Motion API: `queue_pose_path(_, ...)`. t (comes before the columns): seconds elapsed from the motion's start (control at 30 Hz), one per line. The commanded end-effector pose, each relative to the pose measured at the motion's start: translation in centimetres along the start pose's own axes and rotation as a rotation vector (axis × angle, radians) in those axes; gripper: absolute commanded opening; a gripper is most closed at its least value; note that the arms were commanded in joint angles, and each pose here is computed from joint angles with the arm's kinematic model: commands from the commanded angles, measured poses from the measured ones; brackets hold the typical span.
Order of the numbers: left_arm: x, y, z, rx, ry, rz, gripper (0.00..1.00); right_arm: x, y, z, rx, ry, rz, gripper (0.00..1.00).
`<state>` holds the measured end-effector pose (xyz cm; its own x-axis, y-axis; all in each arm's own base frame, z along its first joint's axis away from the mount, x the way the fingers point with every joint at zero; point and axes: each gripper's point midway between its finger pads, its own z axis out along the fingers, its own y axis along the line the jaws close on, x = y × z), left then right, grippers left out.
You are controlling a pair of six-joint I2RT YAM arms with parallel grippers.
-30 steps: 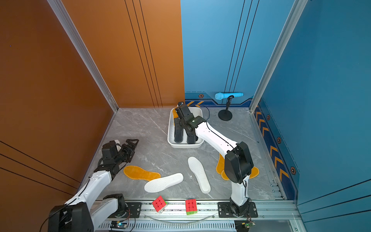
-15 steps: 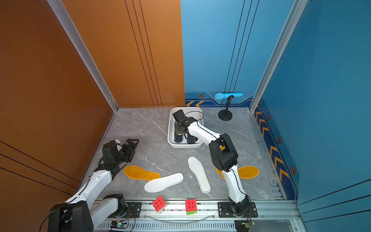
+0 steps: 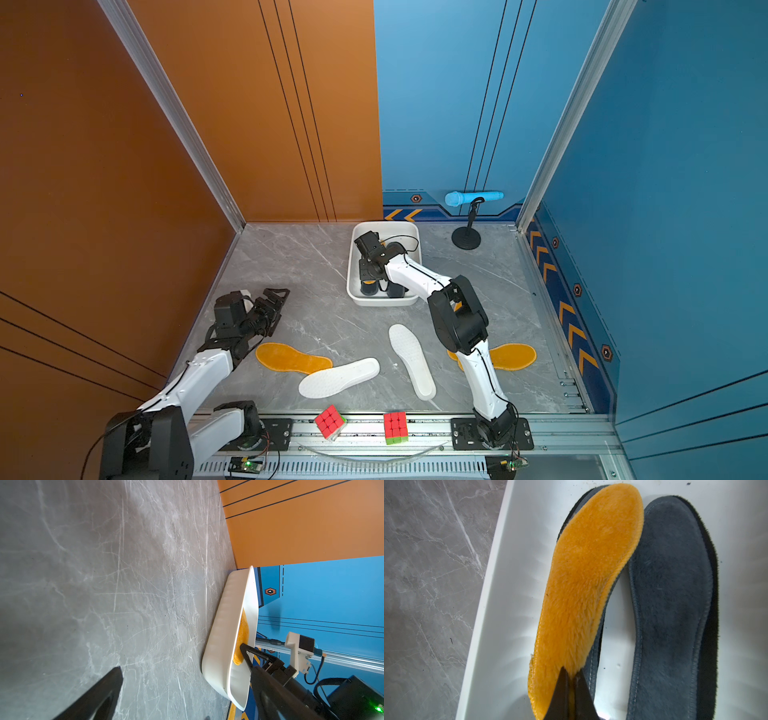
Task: Put the insoles into the storage box
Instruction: Place the insole in the storage box.
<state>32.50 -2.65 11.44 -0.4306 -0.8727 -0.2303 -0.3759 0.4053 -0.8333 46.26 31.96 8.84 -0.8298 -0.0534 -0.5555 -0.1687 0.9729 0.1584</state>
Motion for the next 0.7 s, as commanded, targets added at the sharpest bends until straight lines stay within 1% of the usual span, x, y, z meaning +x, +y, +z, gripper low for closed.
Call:
queue_pose_path(0.0,-0.2,-1.6,-0.1,0.046,0.004,0.025,0.98,2.5,-0.6,1.4,0.015,0.064,0.022,0.0)
queue_pose_path(0.1,-0.2,-1.6,-0.1,0.047,0.004,0.025,0.98,2.8,-0.9,1.7,0.022,0.074,0.026,0.02)
queue_pose_path(0.37,-0.1,-1.7,-0.1,0.049,0.013,0.03,0.98,2.8,-1.0,1.7,0.004,0.087,0.026,0.18)
queue_pose_path(0.5,-0.2,-1.9,-0.2,0.056,0.01,0.026,0.98,2.4,-0.8,0.9,-0.003,0.082,0.025,0.29)
queue_pose_path(0.67,-0.3,-2.3,-0.4,0.069,0.006,0.026,0.98,2.0,-0.8,-0.1,-0.003,0.074,0.02,0.36)
